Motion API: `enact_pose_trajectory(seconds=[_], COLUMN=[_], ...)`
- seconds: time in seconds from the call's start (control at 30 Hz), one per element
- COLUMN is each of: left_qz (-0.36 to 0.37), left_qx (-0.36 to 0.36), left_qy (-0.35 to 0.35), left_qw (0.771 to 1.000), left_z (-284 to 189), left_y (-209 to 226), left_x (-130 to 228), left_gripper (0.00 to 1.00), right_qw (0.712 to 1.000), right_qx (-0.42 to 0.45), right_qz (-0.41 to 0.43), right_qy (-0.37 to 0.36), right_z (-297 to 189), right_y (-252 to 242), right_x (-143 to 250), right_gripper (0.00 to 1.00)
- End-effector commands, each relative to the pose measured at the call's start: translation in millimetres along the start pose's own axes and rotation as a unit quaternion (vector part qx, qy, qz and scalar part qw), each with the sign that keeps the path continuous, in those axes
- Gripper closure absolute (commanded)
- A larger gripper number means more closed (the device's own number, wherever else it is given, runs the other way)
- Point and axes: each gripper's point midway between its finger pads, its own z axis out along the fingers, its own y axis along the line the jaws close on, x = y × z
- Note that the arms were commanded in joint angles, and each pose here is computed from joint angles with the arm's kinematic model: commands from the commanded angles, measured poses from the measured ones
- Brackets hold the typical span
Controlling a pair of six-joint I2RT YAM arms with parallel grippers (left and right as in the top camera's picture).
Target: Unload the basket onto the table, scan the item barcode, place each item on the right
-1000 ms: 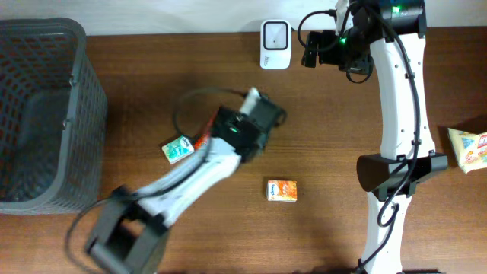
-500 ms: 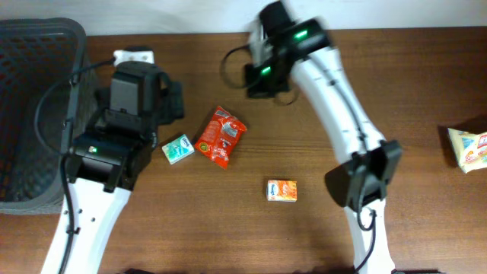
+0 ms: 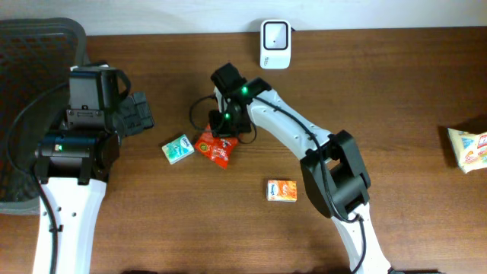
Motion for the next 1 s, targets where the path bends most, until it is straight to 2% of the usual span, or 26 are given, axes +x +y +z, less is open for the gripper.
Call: enact_pose_trajectory(seconds=[0.0, 0.13, 0.3, 0.37, 0.47, 0.67, 0.77, 0.97], left_qz=[-0.007, -0.003, -0.002, -0.001, 0.001, 0.006, 0.006, 0.009], left_qx=[0.008, 0.013, 0.025, 0.044, 0.064, 0.089, 0.115, 0.121], left_qy=[0.001, 0.016, 0.025, 0.035, 0.053, 0.097, 0.125, 0.156], left_qw=[1.000, 1.000, 0.999, 0.998, 0.997, 0.991, 0.985, 0.980], left_z=[-9, -7, -3, 0, 7, 28, 38, 47], left_y=[1, -1, -7, -14, -24, -41, -53, -59], left_x=[0, 7, 9, 12, 17, 29, 37, 48], left_gripper=[0.01, 0.01, 0.01, 0.01, 0.01, 0.01, 0.01, 0.01], right_qw=[0.999, 0.995, 0.994, 0.993, 0.997, 0.998, 0.998, 0.996], right_qx=[0.024, 0.077, 0.087, 0.077, -0.002, -0.030, -0.045, -0.041], right_qz=[0.030, 0.058, 0.064, 0.084, 0.069, 0.039, 0.040, 0.082], right_qy=[0.021, 0.028, 0.028, 0.025, 0.029, 0.029, 0.034, 0.020], right_z=[24, 8, -57, -79, -86, -72, -46, -3], right_y=[-28, -66, -91, -98, -84, -64, -54, -86], right_x=[14, 15, -1, -8, -14, -13, -10, -16], right_gripper=[0.96, 0.96, 0.96, 0.96, 0.96, 0.96, 0.96, 0.96])
